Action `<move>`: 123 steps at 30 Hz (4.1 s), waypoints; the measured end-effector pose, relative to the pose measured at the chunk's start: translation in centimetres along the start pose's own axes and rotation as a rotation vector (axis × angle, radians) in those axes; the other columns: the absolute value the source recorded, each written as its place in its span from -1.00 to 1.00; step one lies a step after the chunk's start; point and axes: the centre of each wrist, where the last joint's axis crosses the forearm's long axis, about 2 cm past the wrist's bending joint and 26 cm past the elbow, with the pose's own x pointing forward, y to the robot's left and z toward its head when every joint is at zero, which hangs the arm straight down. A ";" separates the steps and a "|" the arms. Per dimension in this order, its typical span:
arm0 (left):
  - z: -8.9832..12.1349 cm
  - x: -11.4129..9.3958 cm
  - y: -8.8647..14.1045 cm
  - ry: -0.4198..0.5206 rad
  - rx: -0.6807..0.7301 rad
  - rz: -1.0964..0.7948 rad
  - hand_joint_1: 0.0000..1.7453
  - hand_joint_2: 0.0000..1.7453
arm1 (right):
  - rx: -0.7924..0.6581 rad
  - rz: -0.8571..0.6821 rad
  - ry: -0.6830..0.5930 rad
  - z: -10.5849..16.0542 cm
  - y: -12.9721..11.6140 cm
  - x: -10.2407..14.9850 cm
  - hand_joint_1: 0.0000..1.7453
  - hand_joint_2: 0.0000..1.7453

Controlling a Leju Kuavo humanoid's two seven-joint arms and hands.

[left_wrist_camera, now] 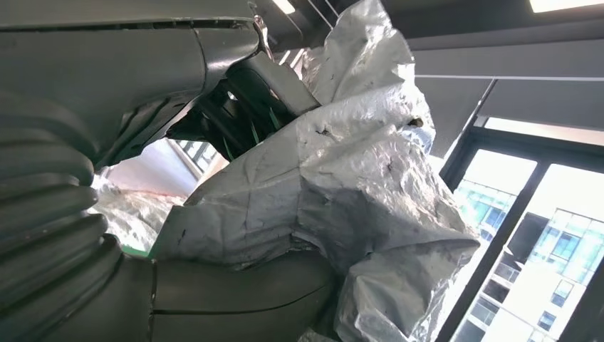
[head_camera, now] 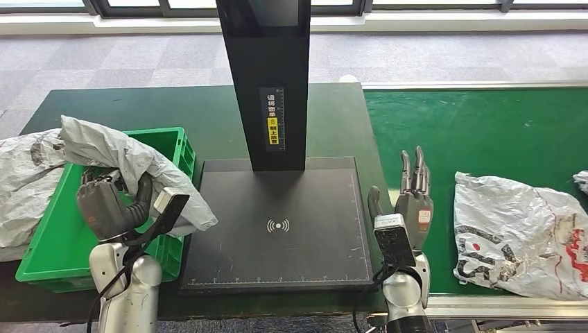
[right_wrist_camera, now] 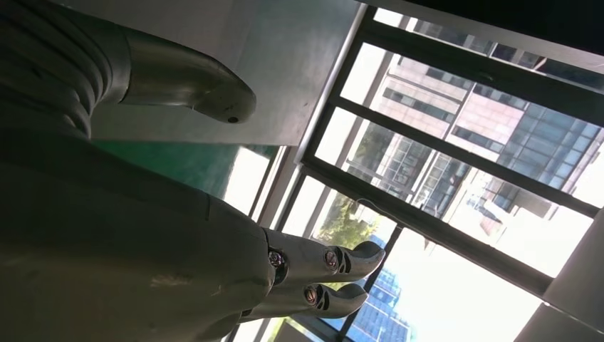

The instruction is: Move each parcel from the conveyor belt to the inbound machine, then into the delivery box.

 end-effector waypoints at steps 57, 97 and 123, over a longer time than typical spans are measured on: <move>-1.4 -5.7 2.6 0.078 0.259 0.100 -1.00 -1.00 | -0.005 0.015 0.004 0.2 -0.3 -0.1 -1.00 1.00; 0.4 6.1 -1.7 -0.078 -0.045 1.130 -1.00 1.00 | -0.102 0.664 0.231 1.2 -7.5 -6.8 -1.00 1.00; 0.4 8.4 -0.5 -0.222 -0.123 1.231 -1.00 1.00 | -0.070 0.619 0.621 3.9 -8.9 -12.2 -1.00 1.00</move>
